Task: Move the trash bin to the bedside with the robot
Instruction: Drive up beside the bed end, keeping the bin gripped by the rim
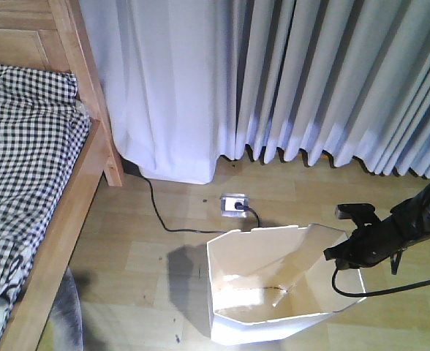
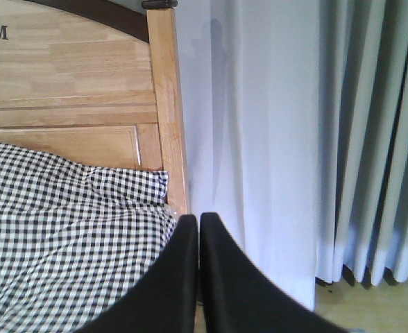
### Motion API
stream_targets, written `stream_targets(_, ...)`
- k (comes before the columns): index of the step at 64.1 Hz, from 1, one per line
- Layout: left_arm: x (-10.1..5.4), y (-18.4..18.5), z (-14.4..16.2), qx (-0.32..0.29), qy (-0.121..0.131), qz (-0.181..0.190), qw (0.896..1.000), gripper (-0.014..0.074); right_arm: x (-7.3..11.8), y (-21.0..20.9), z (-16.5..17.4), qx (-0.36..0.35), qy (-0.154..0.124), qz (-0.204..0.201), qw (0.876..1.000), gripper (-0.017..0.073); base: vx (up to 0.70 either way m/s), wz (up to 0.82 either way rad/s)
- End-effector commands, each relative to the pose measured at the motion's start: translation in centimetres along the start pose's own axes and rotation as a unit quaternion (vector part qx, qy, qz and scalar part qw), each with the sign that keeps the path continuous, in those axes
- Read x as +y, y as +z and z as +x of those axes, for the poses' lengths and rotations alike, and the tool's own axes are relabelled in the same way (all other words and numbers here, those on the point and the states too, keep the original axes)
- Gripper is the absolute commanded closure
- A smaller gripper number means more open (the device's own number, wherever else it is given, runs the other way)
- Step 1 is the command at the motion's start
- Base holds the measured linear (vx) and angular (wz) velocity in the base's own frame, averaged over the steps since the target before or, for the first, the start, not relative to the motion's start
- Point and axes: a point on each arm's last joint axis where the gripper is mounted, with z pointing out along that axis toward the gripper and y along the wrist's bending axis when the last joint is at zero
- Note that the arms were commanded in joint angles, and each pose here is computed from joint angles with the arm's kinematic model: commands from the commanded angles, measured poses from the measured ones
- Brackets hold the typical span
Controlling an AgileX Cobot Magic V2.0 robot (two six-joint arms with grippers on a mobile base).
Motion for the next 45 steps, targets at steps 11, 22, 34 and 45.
stream_targets(11,-0.05,-0.20,-1.38,-0.049,-0.004,0.002,0.999,0.0600,1.28,-2.63,-1.98,-0.035,-0.001,-0.059,0.998,0.0563,0.20,0.00)
stream_targets(22,-0.05,-0.20,-1.38,-0.049,-0.004,0.002,0.999,0.0600,1.28,-2.63,-1.98,-0.035,-0.001,-0.059,0.998,0.0563,0.19,-0.05)
stream_targets(34,-0.05,-0.20,-1.38,-0.049,-0.004,0.002,0.999,0.0600,1.28,-2.63,-1.98,-0.035,-0.001,-0.059,0.998,0.0563,0.19,-0.10)
stream_targets(45,-0.05,-0.20,-1.38,-0.049,-0.004,0.002,0.999,0.0600,1.28,-2.63,-1.98,-0.035,-0.001,-0.059,0.998,0.0563,0.18,-0.11)
